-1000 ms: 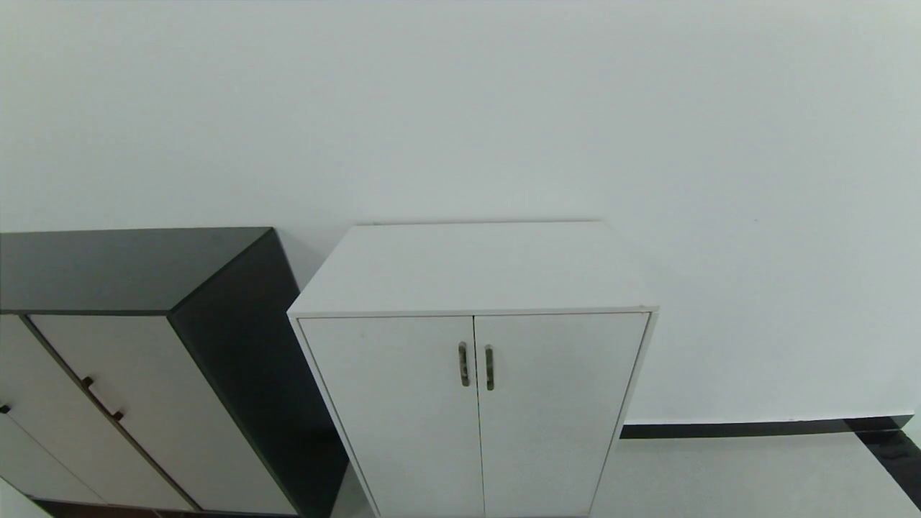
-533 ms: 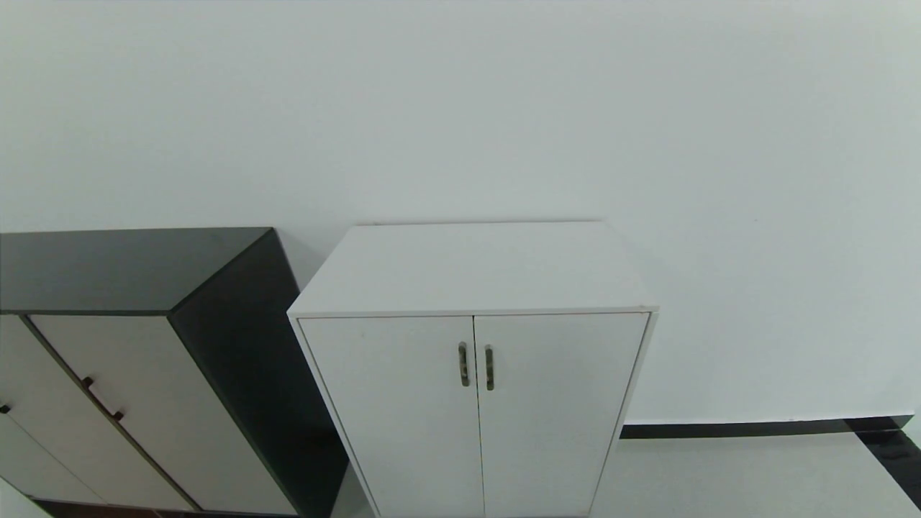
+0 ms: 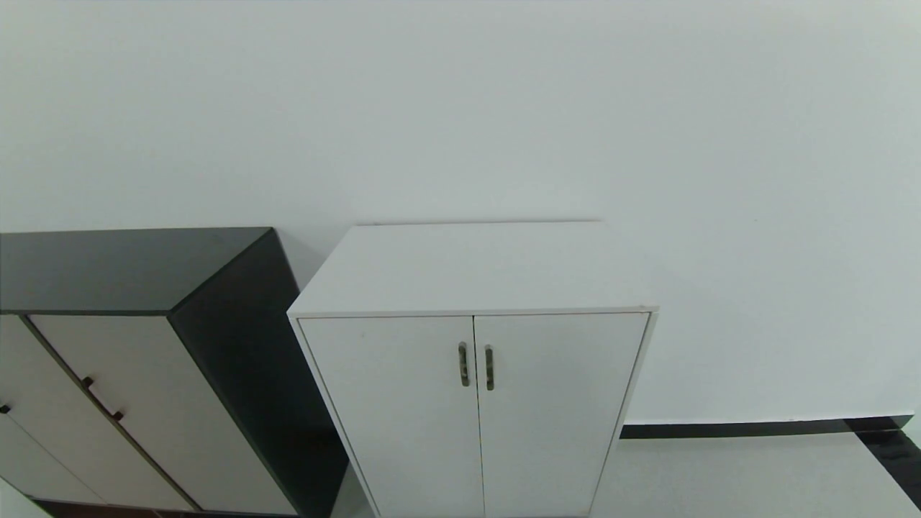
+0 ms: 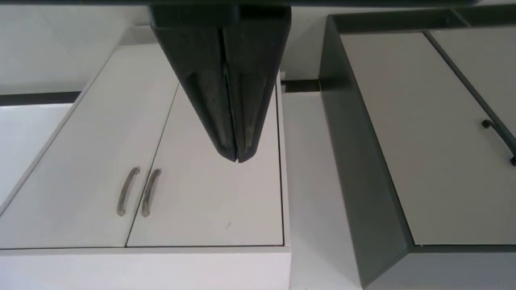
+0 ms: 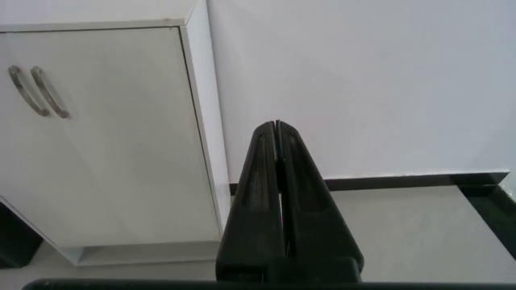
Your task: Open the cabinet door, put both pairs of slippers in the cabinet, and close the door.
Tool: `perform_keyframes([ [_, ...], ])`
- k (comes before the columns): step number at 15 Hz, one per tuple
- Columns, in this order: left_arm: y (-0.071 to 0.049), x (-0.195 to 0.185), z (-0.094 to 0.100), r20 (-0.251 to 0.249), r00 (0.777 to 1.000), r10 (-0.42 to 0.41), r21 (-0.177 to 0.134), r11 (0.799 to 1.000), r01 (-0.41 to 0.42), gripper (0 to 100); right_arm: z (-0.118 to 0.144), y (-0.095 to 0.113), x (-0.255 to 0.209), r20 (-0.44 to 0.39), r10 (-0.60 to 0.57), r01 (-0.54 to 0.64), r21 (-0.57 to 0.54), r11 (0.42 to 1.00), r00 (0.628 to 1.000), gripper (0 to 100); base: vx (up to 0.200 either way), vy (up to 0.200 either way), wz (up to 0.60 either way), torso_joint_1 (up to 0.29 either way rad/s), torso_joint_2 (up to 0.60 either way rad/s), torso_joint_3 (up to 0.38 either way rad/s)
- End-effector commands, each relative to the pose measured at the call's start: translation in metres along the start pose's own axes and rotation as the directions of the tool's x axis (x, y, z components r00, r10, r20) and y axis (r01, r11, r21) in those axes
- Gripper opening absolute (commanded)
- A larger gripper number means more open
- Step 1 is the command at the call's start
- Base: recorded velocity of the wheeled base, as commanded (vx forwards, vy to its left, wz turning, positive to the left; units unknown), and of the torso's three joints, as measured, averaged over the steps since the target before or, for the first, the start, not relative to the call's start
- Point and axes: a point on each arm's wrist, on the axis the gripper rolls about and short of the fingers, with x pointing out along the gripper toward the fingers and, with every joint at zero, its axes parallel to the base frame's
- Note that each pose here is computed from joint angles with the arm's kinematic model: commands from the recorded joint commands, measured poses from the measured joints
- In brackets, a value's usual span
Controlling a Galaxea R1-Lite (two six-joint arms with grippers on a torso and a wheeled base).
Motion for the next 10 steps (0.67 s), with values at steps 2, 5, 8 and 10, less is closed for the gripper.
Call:
perform_keyframes([
  [2, 0.0000, 0.0000, 0.0002, 0.002, 1.000, -0.001, 0.000, 1.000, 0.001, 0, -0.0005, 0.0000, -0.0001, -0.001, 0.000, 0.000, 0.000, 1.000, 1.000, 0, 0.000, 0.000, 0.00, 0.000, 0.00, 0.000],
  [5, 0.0000, 0.0000, 0.0000, 0.000, 1.000, -0.001, 0.000, 1.000, 0.001, 0, -0.0005, 0.0001, -0.0001, -0.001, 0.004, -0.004, -0.004, 1.000, 1.000, 0, 0.000, 0.000, 0.00, 0.000, 0.00, 0.000],
  [8, 0.0000, 0.0000, 0.0000, 0.000, 1.000, -0.001, 0.000, 1.000, 0.001, 0, -0.0008, 0.0002, 0.0001, -0.001, 0.007, -0.007, -0.004, 1.000, 1.000, 0, 0.000, 0.000, 0.00, 0.000, 0.00, 0.000],
  [10, 0.0000, 0.0000, 0.0000, 0.000, 1.000, -0.001, 0.000, 1.000, 0.001, 0, -0.0008, 0.0002, 0.0001, -0.001, 0.007, -0.007, -0.001, 1.000, 1.000, 0, 0.000, 0.000, 0.00, 0.000, 0.00, 0.000],
])
